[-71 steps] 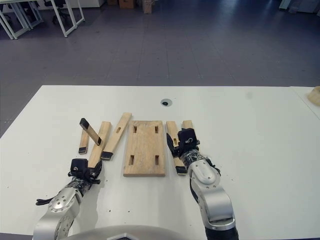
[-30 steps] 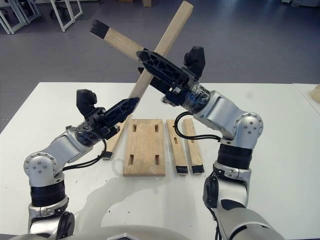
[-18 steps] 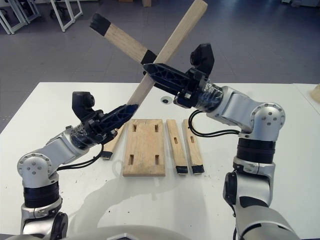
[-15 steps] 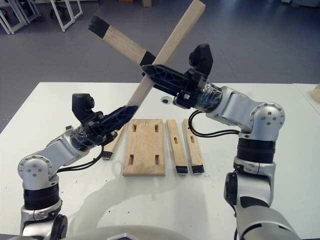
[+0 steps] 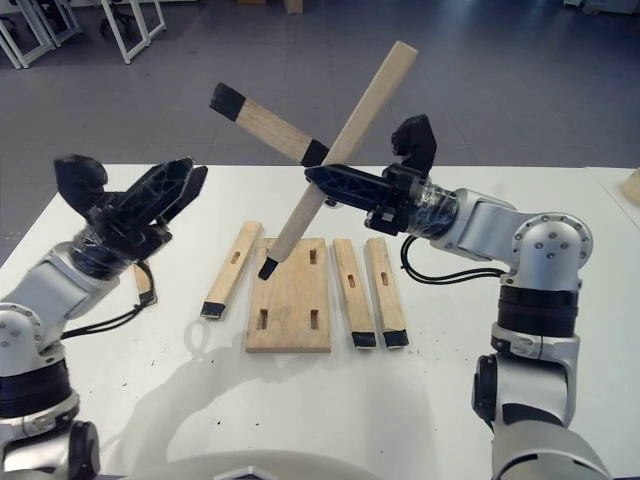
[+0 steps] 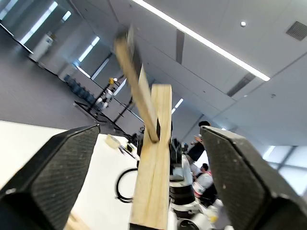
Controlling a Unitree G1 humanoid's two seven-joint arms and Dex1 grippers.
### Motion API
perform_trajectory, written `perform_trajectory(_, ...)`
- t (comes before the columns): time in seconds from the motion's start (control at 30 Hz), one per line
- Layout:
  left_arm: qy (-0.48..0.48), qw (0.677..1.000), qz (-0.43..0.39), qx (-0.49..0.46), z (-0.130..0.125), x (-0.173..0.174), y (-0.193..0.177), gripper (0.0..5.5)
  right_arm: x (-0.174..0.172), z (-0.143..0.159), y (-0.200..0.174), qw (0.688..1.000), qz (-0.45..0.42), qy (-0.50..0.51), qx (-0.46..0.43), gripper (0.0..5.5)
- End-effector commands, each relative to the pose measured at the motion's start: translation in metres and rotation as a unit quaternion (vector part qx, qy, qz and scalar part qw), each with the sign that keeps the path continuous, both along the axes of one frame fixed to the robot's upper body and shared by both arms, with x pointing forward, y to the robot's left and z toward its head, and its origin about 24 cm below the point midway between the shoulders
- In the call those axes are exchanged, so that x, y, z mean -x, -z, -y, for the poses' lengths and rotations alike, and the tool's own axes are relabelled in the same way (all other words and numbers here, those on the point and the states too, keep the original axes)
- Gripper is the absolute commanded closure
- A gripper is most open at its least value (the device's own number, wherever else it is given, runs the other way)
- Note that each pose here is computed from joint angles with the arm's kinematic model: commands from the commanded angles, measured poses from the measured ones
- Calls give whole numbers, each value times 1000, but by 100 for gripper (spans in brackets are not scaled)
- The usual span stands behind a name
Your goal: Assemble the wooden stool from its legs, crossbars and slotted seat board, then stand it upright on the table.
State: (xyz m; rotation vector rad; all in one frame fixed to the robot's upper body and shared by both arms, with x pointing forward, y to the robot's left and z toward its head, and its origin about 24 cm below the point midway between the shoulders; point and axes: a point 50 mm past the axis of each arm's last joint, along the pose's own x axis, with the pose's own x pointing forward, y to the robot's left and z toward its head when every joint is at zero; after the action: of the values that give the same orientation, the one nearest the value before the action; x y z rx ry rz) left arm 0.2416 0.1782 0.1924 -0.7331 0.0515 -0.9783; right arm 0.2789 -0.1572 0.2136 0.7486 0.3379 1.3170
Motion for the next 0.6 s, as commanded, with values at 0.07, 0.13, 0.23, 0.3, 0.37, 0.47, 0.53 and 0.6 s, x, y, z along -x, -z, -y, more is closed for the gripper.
perform_trajectory(0.07,-57,880,37,-471,18,-8,56,146,-4,14,-5,999,25,40,7,346)
perform_trajectory(0.13,-20,846,75,-527,34,1,66,146,-6,16,-6,998,31,54,11,346)
perform_trajectory(0.23,31,830,103,-547,52,14,76,146,-8,18,-7,997,35,64,15,346)
perform_trajectory(0.3,46,823,114,-555,56,16,82,146,-9,17,-5,997,36,67,18,346)
perform_trajectory(0.37,55,820,120,-557,58,18,84,146,-10,17,-3,997,37,71,20,346)
perform_trajectory(0.47,60,814,129,-563,59,19,85,146,-10,17,-2,996,38,74,21,346)
perform_trajectory(0.53,62,809,131,-570,58,18,86,146,-11,16,-2,996,38,77,22,346)
perform_trajectory(0.6,66,788,137,-596,55,19,94,146,-11,14,-1,996,38,78,23,346)
